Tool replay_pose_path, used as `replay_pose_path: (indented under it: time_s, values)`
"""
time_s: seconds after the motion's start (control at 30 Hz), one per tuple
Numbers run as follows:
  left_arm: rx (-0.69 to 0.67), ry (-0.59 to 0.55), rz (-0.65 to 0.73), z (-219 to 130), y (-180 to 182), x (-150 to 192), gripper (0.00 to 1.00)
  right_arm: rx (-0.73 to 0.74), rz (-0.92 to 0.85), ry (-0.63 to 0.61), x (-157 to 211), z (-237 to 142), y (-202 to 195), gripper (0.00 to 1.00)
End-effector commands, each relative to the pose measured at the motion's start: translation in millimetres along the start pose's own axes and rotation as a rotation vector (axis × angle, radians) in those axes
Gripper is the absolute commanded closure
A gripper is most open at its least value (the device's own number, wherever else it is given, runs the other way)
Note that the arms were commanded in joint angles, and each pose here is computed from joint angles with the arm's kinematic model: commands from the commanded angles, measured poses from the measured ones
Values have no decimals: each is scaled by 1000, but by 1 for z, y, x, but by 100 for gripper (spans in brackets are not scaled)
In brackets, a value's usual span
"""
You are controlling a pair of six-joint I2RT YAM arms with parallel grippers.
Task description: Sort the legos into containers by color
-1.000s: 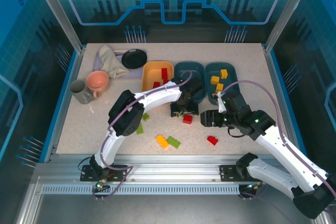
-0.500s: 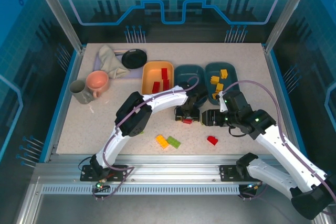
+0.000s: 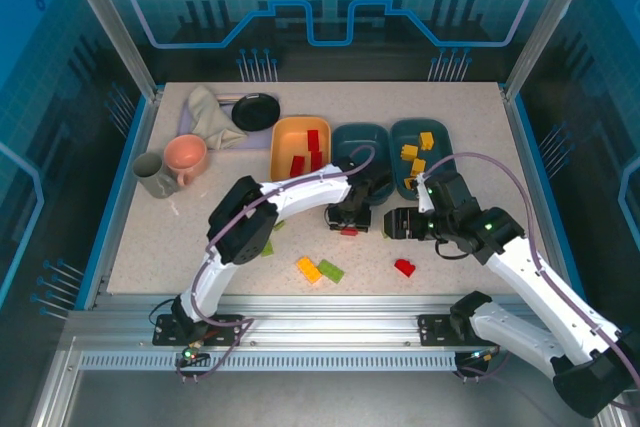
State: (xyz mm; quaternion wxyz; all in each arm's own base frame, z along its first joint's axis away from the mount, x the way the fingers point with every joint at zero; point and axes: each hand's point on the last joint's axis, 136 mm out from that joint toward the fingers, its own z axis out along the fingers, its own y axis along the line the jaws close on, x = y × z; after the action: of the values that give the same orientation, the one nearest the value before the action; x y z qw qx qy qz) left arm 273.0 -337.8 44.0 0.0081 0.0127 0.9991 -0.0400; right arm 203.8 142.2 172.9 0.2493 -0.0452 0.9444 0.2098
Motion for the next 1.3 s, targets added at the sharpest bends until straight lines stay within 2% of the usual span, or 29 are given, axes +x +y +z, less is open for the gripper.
replay_pose_path:
  time_s: [0.0, 0.13, 0.23, 0.37, 0.47, 0.6, 0.7, 0.83, 1.0, 1.17, 1.27]
  values:
    - [34, -111, -26, -59, 8, -3, 59, -25, -13, -6, -6, 2, 4, 25]
    - [39, -182, -81, -96, 32, -17, 58, -48, -20, 7, -9, 9, 10, 25]
    - [35, -224, -186, -113, 74, -50, 59, -86, -27, 11, -15, 16, 18, 25]
    - [59, -305, -286, -126, 122, -113, 59, -124, -40, 35, -21, 28, 29, 25]
    - [37, -332, -339, -117, 150, -160, 59, -125, -53, 43, -32, 34, 35, 26]
    - [29, -359, -398, -100, 170, -215, 58, -85, -44, 82, -34, 47, 29, 26]
    - [6, -348, -427, -80, 180, -243, 58, -18, -11, 136, -29, 59, 16, 26]
    - [23, -316, -446, -54, 180, -258, 57, 87, 7, 212, -15, 74, -7, 25]
    - [21, -267, -460, -30, 180, -253, 54, 189, -14, 305, -2, 98, -28, 24]
    - [65, -246, -452, -25, 170, -251, 39, 269, -8, 343, 1, 114, -45, 24]
    - [93, -246, -441, -34, 163, -249, 33, 288, -14, 372, 8, 121, -51, 24]
